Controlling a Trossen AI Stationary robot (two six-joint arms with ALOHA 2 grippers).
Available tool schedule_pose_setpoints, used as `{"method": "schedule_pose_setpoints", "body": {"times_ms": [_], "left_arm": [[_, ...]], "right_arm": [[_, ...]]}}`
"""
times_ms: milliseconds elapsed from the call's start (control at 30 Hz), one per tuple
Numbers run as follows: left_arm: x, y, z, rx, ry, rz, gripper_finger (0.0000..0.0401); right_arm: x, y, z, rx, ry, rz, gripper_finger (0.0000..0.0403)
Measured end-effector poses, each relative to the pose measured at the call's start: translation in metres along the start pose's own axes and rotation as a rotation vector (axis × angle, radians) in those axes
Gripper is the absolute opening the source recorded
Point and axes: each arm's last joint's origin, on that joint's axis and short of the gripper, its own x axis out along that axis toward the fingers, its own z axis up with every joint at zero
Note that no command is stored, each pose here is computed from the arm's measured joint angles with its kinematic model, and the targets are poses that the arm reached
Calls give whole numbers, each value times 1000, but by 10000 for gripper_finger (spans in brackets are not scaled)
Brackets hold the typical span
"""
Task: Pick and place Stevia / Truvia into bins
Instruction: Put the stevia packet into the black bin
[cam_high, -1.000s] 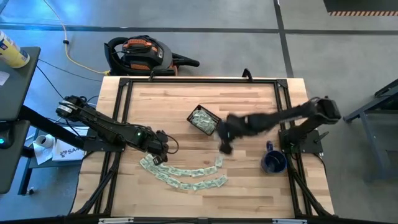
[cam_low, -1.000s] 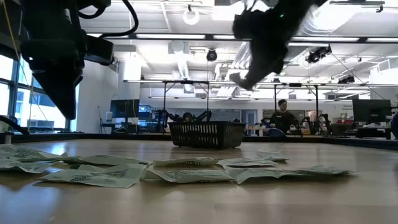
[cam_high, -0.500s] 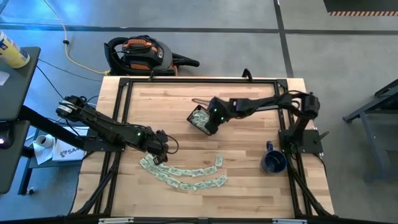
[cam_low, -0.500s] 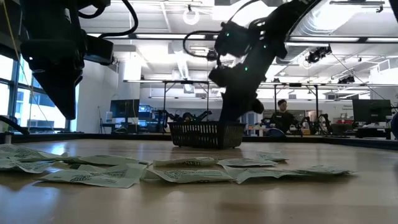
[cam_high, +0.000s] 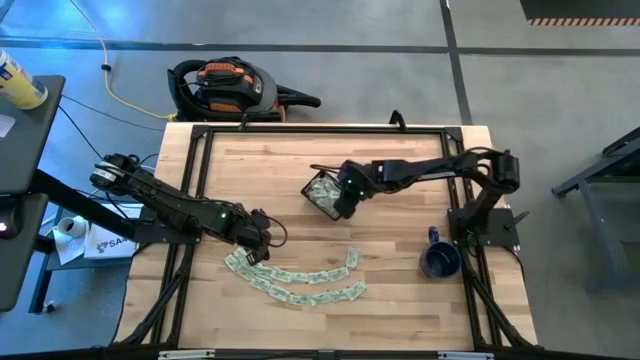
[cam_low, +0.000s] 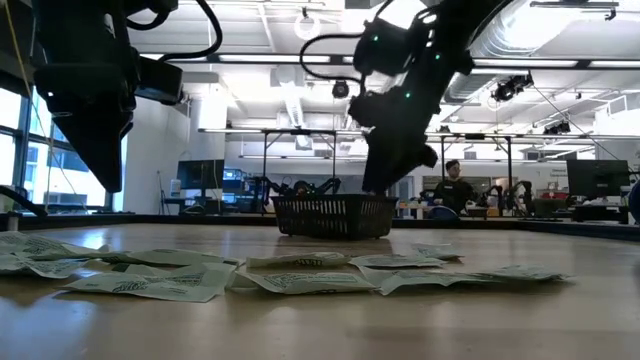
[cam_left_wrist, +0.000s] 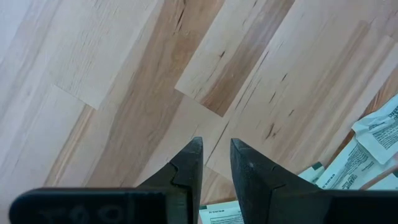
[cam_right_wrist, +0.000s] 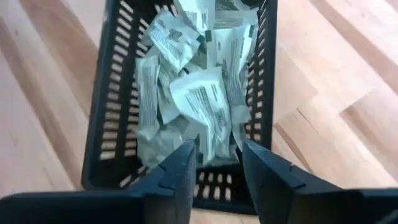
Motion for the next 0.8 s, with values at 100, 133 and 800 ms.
{"method": "schedule_pose_setpoints", "body": {"times_ms": [100,133,800], "left_arm": [[0,0,0,0,-5,4,115],[0,0,0,0,-10,9,115],[0,0,0,-26,-16,14,115]], "right_arm": [[-12,0,2,-20,-25,12,139],[-14,1,5,-19,-54,20,141],[37,7,1,32,-54,34,87]]}}
